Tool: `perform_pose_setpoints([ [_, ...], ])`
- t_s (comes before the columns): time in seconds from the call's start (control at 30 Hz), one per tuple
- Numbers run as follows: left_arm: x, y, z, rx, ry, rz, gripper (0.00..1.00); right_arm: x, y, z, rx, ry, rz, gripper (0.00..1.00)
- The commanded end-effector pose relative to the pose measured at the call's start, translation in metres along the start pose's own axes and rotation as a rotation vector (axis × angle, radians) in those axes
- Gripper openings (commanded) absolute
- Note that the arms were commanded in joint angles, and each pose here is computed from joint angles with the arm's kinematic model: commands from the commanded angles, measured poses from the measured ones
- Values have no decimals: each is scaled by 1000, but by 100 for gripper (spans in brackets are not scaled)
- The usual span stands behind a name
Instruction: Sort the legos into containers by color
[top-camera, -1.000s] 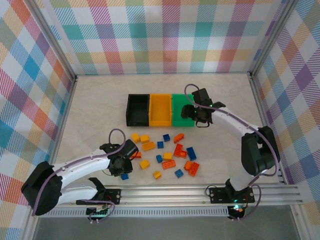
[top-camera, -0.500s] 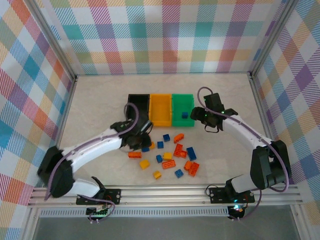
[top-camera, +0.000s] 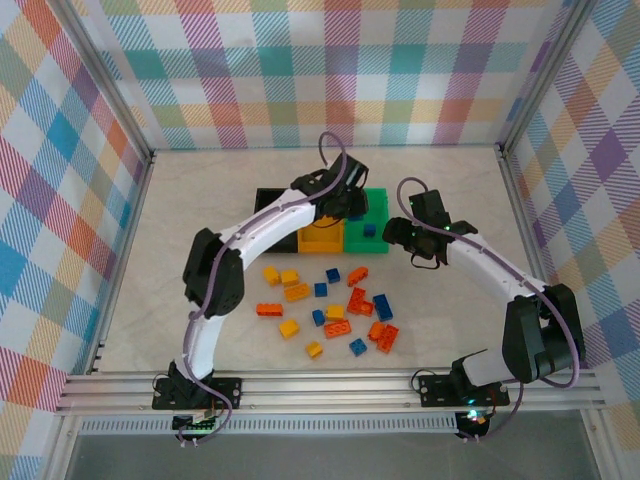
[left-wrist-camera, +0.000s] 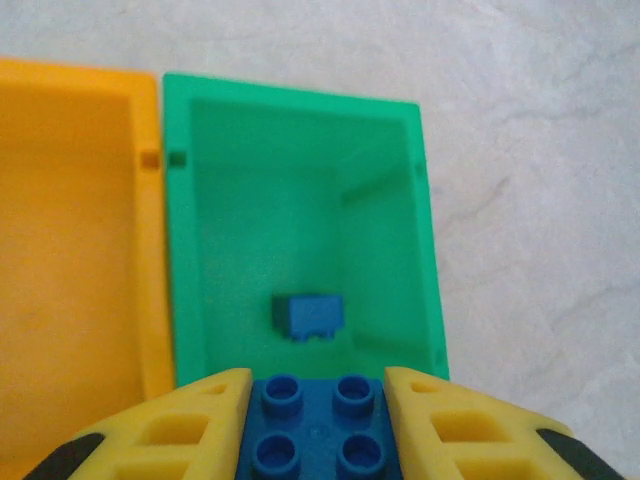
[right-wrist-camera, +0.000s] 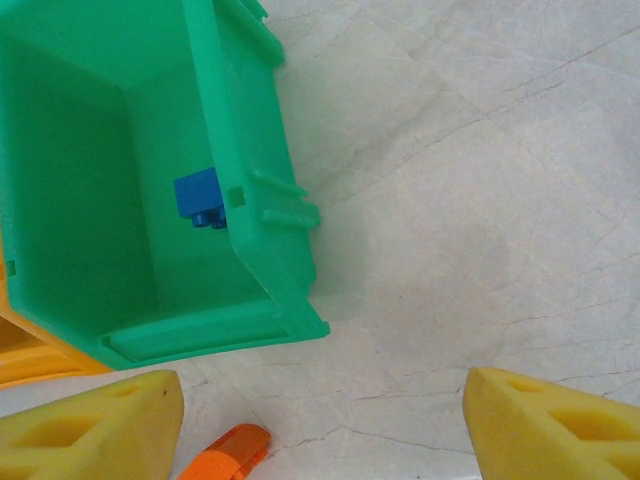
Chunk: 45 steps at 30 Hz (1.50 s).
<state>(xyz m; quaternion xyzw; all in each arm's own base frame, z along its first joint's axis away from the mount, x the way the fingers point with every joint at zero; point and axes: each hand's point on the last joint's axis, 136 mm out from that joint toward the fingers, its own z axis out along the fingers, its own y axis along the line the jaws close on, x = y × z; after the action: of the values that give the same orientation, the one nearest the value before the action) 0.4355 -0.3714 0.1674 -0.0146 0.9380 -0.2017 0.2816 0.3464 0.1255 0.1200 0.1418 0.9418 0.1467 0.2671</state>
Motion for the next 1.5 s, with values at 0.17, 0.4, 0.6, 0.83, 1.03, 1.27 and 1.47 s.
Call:
perform_pose_setpoints([
  [0.17,-4,5,25,-67,32,41,59,0,-4,-8,-2,-5,-1,76],
  [0.4,-18,-4,4,-33,-11,28,83,1,0,-9,-28,0,-23,77],
  [0.6,-14,11,-46,1,-76,6,95,20,20,-6,-89,58,-111,76],
  [0.83,47,76,-93,-41,-55,-47,100,75,51,13,-116,188,-283,77],
  [1.03,95,128,-128,-66,-68,-104,100,107,58,38,-54,254,-395,81],
  [1.27,135,170,-148,-76,-91,-146,100,110,53,56,56,261,-310,79],
  [1.47,143,183,-158,-65,-124,-161,100,110,59,60,58,250,-170,76],
])
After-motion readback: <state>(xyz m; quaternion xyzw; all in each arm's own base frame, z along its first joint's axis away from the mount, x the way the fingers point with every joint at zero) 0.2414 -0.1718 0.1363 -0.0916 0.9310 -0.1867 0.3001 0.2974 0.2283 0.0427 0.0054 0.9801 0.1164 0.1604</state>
